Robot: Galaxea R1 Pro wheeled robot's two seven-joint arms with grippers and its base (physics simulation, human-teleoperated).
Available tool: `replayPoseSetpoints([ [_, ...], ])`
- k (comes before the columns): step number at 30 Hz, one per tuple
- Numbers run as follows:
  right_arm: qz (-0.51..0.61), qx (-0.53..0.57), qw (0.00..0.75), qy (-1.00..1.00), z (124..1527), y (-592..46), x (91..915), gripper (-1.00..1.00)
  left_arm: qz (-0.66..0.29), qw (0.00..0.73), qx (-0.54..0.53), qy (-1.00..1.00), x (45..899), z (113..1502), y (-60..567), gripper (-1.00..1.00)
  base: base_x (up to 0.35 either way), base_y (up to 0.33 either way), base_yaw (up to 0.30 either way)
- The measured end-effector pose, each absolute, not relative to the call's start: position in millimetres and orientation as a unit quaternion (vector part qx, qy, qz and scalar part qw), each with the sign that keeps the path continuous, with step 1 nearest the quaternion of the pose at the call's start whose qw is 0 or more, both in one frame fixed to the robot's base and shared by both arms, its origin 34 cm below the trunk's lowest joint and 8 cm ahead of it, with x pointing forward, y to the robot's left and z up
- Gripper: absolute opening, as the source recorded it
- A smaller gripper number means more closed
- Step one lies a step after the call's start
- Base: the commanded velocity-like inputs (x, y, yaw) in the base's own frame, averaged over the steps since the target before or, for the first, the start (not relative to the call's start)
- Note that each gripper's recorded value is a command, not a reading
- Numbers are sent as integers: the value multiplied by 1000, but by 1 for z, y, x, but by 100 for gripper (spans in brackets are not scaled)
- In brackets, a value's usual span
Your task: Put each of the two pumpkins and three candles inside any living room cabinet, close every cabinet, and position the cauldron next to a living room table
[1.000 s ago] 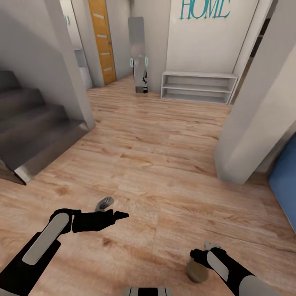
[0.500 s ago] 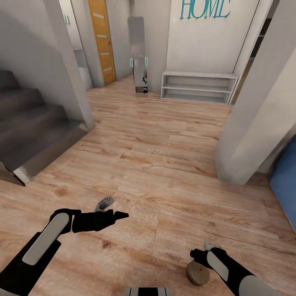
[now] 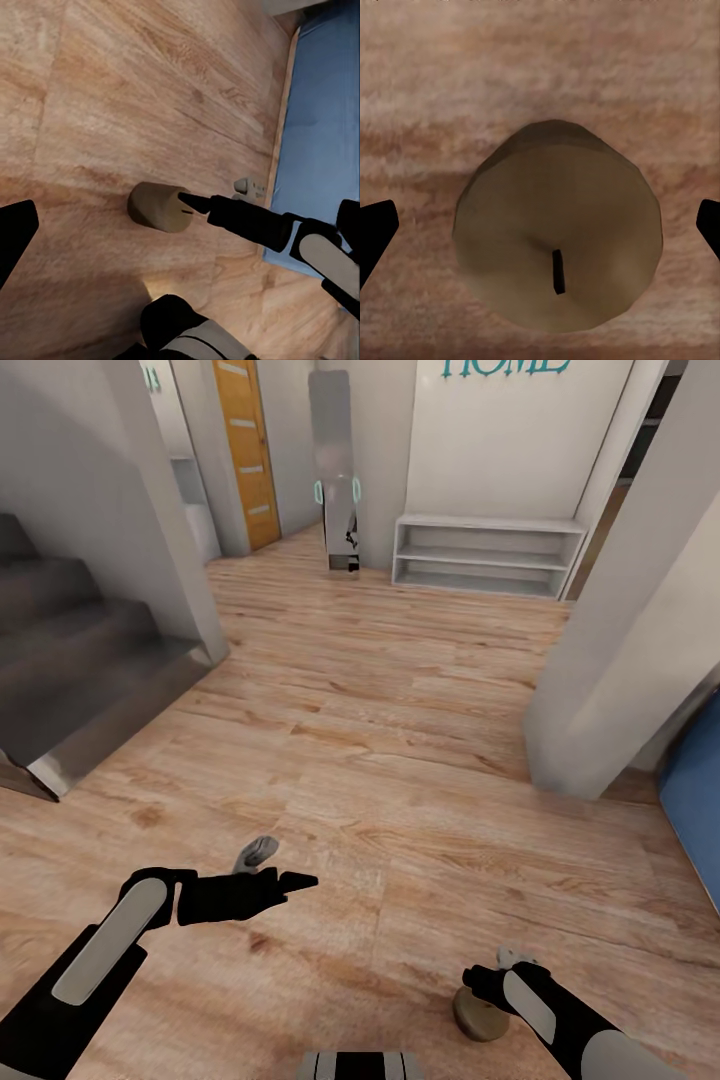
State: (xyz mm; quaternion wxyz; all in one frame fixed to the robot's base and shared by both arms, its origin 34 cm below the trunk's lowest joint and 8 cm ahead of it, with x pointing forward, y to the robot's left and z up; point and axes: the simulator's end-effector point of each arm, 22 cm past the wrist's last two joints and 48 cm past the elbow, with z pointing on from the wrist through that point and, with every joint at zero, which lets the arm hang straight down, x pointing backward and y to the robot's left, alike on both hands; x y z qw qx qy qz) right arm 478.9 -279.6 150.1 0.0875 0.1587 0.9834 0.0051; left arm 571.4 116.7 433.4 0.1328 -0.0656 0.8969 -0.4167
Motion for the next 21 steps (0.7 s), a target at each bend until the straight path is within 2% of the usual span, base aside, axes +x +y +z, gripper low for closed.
replayPoseSetpoints([
  [17, 4, 159, 79, 984, 143, -280, 473, 100, -428, 126, -67, 893, 570, 429, 114, 100, 0, 0, 0],
  [21, 4, 159, 79, 984, 143, -280, 473, 100, -454, 127, -63, 879, 570, 439, 106, 100, 0, 0, 0],
])
